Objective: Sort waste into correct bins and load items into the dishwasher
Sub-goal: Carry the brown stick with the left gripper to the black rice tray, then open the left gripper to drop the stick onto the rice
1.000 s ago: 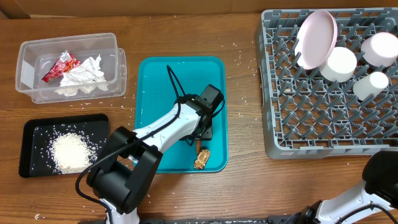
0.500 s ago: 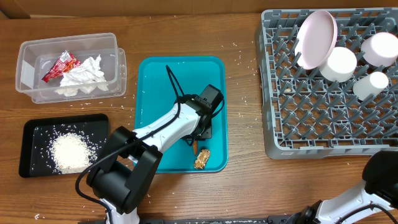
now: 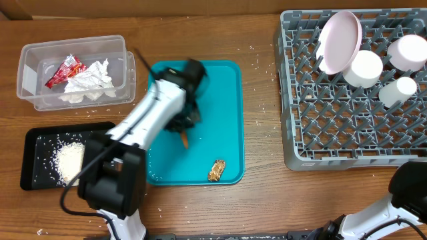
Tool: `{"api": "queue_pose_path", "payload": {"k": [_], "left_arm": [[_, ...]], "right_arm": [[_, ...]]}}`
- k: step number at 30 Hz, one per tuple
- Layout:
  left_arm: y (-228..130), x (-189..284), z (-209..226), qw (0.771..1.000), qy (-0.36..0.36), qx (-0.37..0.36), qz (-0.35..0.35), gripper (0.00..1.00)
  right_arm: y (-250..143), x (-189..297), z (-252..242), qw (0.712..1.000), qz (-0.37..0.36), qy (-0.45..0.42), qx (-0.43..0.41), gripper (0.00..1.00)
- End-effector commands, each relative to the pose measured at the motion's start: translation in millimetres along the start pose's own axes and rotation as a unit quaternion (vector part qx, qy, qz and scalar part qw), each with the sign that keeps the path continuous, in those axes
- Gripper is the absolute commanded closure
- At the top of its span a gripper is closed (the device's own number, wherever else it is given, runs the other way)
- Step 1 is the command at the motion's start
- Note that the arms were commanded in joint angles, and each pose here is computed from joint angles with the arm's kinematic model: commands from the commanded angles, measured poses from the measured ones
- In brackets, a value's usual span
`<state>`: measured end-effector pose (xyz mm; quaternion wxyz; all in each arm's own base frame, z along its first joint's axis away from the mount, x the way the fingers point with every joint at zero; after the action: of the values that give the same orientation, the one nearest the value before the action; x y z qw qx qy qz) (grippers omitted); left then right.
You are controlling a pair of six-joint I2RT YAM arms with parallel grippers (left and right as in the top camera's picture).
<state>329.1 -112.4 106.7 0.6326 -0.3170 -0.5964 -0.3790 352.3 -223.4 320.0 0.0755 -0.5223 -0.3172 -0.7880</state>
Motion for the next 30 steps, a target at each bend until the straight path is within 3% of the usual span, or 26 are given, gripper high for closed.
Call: {"api": "queue_pose_path", "payload": {"k": [1,8,14,19,25,27,30], "left_arm": [[47.0,22.0,33.8,0.997,0.001,0.071,-0.01,0.86],[93.0,22.7,116.0,0.98,0.021,0.2,0.015,0.85],[117.6,11.7,200.9,0.944,0.029,0.327,0.036,0.85],[119.4,-2.6,245.7,0.916,0.035,0.397,0.047,0.82],[118.5,-27.0,273.4,0.897,0.033,0.438,0.045,0.8],[114.6,-33.9,275.6,0.894,0.035,0.444,0.05,0.75],[109.2,-41.7,275.2,0.894,0.039,0.444,0.056,0.45]], "right_arm": [[0.1,2.8,2.1,1.0,-0.003,0.005,-0.001,0.0],[0.1,2.8,2.1,1.0,-0.003,0.005,-0.001,0.0],[0.1,2.8,2.1,1.0,-0.003,0.005,-0.001,0.0],[0.1,2.8,2.1,1.0,-0.003,0.005,-0.001,0.0],[0.1,2.8,2.1,1.0,-0.003,0.005,-0.001,0.0],[0.1,2.8,2.1,1.0,-0.003,0.005,-0.001,0.0],[0.1,2.8,2.1,1.0,-0.003,0.005,-0.001,0.0]]}}
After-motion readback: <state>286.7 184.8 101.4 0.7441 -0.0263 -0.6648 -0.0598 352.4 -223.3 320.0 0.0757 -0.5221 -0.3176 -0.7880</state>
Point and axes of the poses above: each gripper's point midway between its finger pads, its own x axis back along the fingers, its own z axis along the line the jaws close on, y = z × x, the point moved 4 cm from there along x, back along the fingers, and after that the axes turned 13 degrees about x, right-handed, at the moved point
